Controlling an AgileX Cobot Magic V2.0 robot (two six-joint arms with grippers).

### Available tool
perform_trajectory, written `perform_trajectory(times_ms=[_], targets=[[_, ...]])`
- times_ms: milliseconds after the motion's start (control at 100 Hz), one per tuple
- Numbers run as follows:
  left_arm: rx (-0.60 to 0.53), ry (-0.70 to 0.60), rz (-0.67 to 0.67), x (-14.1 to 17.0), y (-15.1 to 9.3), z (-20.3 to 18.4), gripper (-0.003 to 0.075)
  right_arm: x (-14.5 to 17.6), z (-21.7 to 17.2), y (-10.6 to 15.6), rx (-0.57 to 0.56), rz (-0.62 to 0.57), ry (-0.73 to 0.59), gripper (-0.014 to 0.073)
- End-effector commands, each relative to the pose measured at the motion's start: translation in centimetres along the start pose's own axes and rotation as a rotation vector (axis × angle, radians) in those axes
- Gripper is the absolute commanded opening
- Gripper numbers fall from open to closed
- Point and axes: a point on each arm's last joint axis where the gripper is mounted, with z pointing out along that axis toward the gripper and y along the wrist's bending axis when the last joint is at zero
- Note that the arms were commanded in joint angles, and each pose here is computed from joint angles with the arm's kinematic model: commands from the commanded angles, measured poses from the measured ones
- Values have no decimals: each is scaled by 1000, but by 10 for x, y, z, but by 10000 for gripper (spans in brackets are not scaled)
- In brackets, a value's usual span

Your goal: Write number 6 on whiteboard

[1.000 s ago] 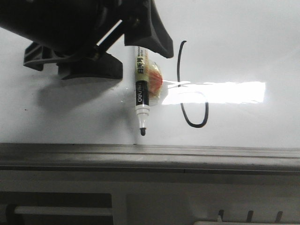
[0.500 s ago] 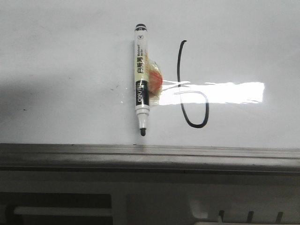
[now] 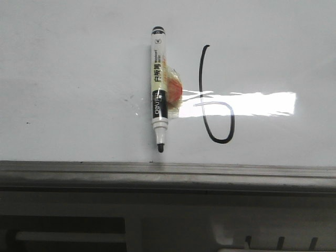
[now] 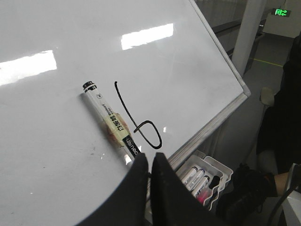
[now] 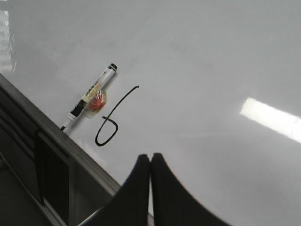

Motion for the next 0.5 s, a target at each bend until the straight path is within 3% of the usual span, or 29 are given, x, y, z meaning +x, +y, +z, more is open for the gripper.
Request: perform_trajectory(times_ms=[0, 490], targets=[[-29, -44, -1, -9, 2, -1, -19, -10, -3, -2, 16, 1, -69, -43], [-34, -27, -3, -4, 3, 1, -19, -10, -3, -2, 16, 1, -69, -43]])
